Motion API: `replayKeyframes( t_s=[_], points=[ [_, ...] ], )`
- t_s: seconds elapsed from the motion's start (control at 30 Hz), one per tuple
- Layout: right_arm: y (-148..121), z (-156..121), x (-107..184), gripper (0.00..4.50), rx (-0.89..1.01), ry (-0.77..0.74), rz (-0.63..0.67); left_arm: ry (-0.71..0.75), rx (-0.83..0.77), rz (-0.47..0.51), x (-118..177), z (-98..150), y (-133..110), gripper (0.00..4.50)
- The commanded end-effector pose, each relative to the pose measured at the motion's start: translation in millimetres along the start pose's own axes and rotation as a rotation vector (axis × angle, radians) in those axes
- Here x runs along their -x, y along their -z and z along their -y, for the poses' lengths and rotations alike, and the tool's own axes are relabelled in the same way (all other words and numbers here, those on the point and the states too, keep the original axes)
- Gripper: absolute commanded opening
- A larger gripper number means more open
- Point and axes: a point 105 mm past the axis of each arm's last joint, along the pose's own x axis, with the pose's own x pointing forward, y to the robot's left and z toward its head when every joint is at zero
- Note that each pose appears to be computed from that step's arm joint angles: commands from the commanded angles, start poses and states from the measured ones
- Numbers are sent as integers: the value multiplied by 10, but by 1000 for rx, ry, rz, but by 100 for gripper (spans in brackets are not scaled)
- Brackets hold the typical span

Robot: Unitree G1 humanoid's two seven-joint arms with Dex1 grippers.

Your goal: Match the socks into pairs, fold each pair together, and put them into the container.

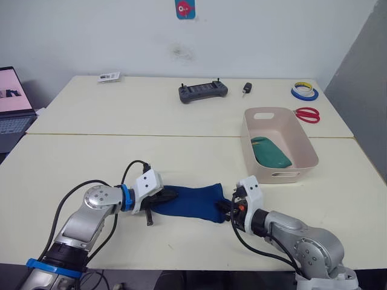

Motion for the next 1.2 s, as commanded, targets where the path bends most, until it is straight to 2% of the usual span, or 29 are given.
replayKeyframes(
  t_s=[0.03,0.27,0.5,0.67,0.93,1.2],
  points=[
    [-153,78,104,3,19,-6,56,3,8,15,14,15,-79,0],
    [-282,165,331,3,95,-46,29,7,19,79,29,2,-329,0],
    [-332,52,391,3,166,-133,-31,7,26,63,83,-5,-334,0],
    [-361,-43,281,3,193,-163,-64,32,46,48,-34,104,-256,0],
    [-436,-269,79,3,249,-219,-91,2,66,-34,-60,79,27,0],
    [-470,-507,-207,3,249,-285,-116,6,73,-38,-66,90,56,0]
  ],
)
